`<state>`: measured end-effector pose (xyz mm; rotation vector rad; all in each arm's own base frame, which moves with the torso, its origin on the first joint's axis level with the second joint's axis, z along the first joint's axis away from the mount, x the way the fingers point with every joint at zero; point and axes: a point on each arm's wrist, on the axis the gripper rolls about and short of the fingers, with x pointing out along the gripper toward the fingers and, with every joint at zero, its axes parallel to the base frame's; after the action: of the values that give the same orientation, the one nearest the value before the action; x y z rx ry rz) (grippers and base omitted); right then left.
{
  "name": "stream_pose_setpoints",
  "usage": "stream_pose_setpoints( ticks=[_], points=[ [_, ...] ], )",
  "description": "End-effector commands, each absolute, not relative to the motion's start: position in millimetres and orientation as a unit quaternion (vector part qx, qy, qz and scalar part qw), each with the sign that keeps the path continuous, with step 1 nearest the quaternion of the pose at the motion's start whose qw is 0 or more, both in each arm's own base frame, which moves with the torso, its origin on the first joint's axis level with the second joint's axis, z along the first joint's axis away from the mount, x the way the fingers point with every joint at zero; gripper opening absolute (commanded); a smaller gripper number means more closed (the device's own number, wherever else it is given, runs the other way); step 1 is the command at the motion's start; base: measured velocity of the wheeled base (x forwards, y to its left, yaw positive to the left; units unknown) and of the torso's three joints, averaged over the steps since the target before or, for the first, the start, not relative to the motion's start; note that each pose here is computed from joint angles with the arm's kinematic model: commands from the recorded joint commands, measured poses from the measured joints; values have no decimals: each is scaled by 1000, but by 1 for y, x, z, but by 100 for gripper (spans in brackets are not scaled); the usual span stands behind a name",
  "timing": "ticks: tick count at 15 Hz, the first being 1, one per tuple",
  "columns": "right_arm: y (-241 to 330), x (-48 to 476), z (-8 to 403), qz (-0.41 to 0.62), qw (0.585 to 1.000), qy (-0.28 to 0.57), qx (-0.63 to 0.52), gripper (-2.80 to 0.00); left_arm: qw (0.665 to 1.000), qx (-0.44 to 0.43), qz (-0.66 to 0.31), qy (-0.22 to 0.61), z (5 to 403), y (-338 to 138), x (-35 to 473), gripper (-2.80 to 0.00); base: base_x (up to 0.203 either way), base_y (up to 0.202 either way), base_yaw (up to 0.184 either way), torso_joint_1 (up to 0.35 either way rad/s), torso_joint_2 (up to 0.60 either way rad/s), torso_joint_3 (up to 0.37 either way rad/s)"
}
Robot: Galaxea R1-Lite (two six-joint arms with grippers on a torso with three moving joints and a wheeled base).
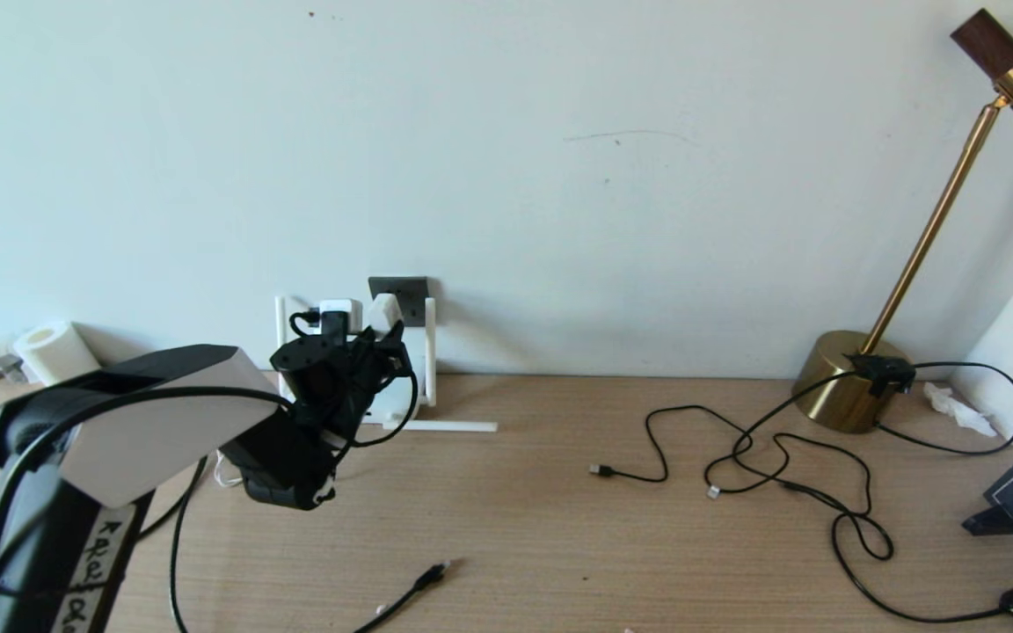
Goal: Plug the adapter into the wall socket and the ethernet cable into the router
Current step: Plug plug into socket
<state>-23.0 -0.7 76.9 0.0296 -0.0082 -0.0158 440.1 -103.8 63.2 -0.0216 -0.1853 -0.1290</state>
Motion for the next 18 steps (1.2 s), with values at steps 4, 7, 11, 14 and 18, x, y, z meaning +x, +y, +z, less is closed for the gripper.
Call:
stream_pose_setpoints(
  ticks=[4, 7, 11, 14, 18],
  points=[
    [-1, -23, 77, -8, 1000, -4, 15, -280, 992, -8, -60, -112, 67, -102, 449, -280, 0, 0, 0, 0, 0, 0],
    [-1, -23, 77, -8, 1000, -3, 15, -280, 992, -8, -61, -110, 66, -102, 450, -280, 0, 0, 0, 0, 0, 0],
    [-1, -23, 77, -8, 1000, -4, 15, -280, 992, -8, -60, -113, 69, -102, 450, -280, 0, 0, 0, 0, 0, 0],
    [-1, -23, 77, -8, 1000, -3, 15, -280, 991, -9, -61, -116, 71, -103, 449, -280, 0, 0, 0, 0, 0, 0],
    [-1, -23, 77, -8, 1000, -3, 15, -280, 992, -9, -62, -113, 72, -103, 445, -280, 0, 0, 0, 0, 0, 0]
  ],
)
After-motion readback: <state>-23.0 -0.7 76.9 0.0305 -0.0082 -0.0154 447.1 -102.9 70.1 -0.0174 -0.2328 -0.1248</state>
